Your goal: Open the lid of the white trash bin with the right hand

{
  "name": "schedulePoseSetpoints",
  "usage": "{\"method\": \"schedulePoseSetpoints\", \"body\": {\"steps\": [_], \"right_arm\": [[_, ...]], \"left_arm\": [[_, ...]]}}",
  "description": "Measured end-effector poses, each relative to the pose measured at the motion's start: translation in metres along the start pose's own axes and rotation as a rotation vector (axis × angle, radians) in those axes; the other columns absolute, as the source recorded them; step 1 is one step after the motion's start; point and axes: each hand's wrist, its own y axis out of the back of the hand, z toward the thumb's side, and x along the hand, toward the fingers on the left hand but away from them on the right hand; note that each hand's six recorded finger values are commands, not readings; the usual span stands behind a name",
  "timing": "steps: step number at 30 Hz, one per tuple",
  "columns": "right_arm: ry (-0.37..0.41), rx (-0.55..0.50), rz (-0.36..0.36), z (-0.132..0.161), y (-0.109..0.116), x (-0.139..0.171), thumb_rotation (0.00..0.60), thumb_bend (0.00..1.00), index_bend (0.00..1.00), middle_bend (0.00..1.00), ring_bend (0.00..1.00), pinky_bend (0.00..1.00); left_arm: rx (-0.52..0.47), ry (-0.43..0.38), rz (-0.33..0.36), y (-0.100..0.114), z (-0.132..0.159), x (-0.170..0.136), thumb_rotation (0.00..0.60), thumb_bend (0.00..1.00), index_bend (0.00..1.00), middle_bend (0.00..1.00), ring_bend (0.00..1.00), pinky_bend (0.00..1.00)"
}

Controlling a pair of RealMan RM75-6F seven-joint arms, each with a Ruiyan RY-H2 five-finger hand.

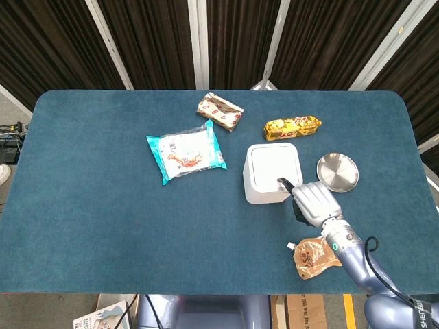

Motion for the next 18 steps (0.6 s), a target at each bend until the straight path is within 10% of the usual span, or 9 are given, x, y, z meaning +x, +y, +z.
{"method": "schedulePoseSetpoints", "body": {"steps": [8,18], "right_arm": [[-0.017,-0.119,-0.211,-0.010,0.036,0.017,0.600,0.48,0.00,0.12,0.18,0.20],[-0.099,-0.177,-0.475,-0.061,0.038,0.070,0.600,0.27,0.00,0.04,0.09,0.12]], "left_arm": [[0.001,0.006,-0.001,0.000,-0.001,0.000,0.600,0.10,0.22,0.08,0.02,0.10],[0.004,0.002,0.001,0.000,0.001,-0.001,0.600,0.10,0.22,0.08,0.02,0.10]]}}
